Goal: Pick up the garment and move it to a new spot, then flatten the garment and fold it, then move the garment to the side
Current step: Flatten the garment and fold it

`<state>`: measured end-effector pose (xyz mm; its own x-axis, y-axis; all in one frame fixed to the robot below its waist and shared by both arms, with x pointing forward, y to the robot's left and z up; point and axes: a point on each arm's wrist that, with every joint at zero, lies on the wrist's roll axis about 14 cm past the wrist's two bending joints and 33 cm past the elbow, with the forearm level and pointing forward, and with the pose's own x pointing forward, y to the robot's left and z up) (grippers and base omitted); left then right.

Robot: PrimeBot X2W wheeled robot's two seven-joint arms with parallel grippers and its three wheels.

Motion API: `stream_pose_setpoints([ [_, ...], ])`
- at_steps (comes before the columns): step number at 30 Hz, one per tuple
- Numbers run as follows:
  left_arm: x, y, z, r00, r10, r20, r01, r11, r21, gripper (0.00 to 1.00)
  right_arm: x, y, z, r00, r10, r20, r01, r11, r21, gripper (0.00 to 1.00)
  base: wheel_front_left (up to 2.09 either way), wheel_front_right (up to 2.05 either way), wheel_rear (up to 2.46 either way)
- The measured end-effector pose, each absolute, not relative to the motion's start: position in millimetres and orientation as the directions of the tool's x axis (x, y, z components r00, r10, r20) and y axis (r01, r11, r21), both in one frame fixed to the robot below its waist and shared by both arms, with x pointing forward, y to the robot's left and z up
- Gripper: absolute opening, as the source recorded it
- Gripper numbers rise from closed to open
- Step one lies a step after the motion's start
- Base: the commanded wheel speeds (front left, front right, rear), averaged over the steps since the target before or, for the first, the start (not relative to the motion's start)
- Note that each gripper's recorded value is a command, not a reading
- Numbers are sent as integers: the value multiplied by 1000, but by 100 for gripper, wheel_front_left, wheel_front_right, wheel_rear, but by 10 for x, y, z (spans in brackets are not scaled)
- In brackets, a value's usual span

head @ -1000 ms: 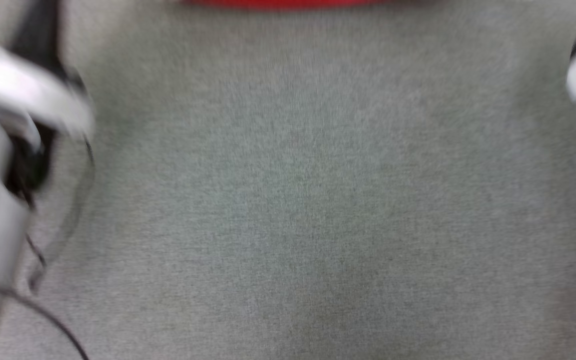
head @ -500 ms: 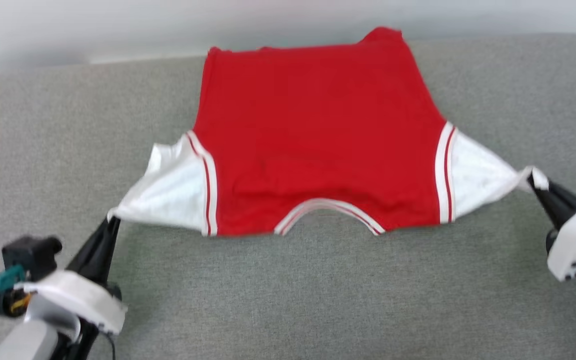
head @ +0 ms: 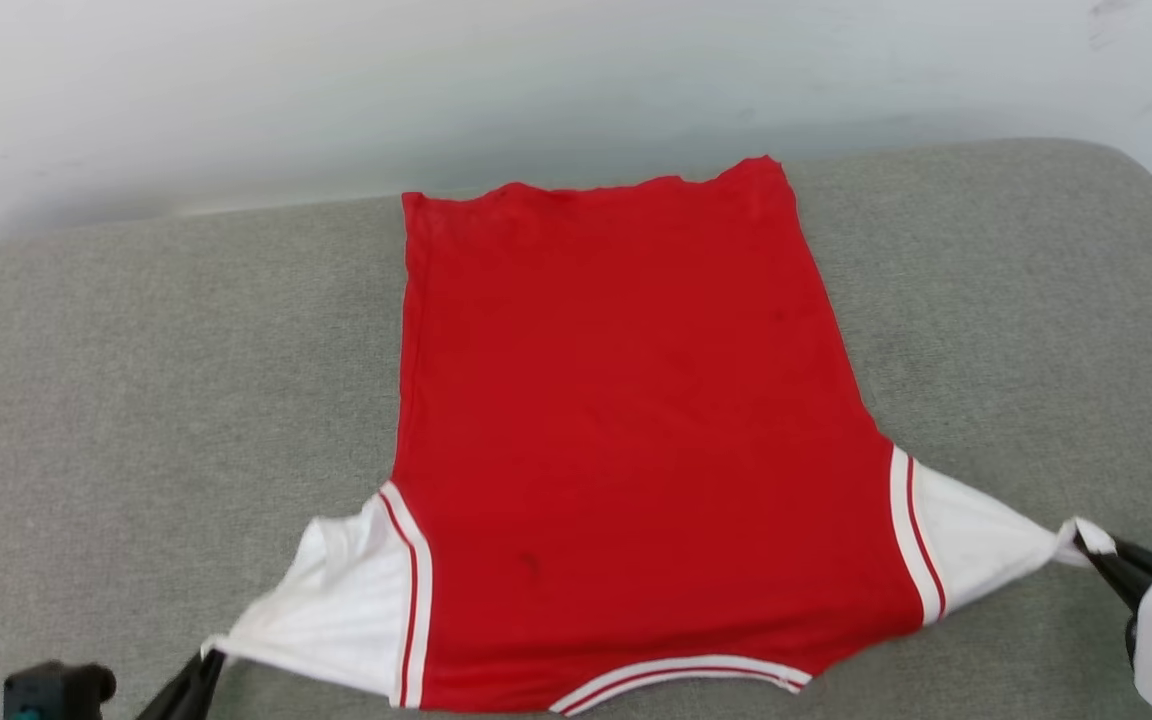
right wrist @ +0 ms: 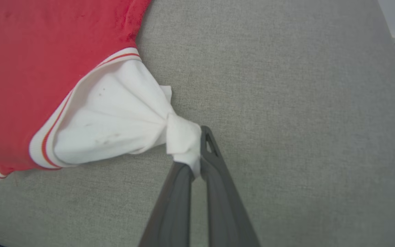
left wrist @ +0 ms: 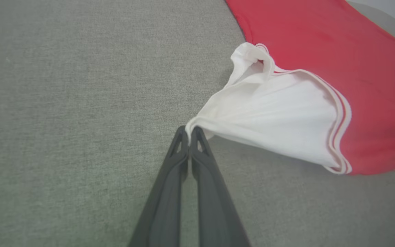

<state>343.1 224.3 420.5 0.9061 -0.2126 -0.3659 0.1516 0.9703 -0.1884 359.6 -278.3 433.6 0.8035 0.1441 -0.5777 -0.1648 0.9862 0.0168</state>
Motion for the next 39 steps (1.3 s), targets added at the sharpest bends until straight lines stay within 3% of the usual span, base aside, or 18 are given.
stream_pose_setpoints([
  [12,3041,2047,3918,808,-287,-515,180,952,-248,0,3251,-2851,4071,710,119,-694,-139,990,27,0,0,0,0],
  [13,3042,2013,3925,804,-299,-513,190,948,-255,0,3256,-2832,4058,706,123,-697,-137,990,36,30,0,0,0],
  [14,3061,1989,3945,808,-304,-506,192,946,-262,0,3265,-2816,4050,703,127,-699,-137,990,42,100,0,0,0],
  [17,3068,1941,3963,808,-313,-499,191,940,-282,0,3295,-2768,4046,684,141,-716,-144,988,57,100,0,0,0],
  [23,3071,1763,4070,811,-357,-464,212,918,-335,0,3697,-2646,4355,731,186,-656,-178,981,79,100,0,0,0],
  [31,3116,1563,4292,795,-422,-436,254,884,-392,0,4602,-2494,4826,791,202,-578,-183,979,92,100,0,0,0],
  [39,3170,1465,4341,782,-439,-443,257,874,-412,0,5538,-2226,4752,710,179,-681,-175,982,75,100,0,0,0],
])
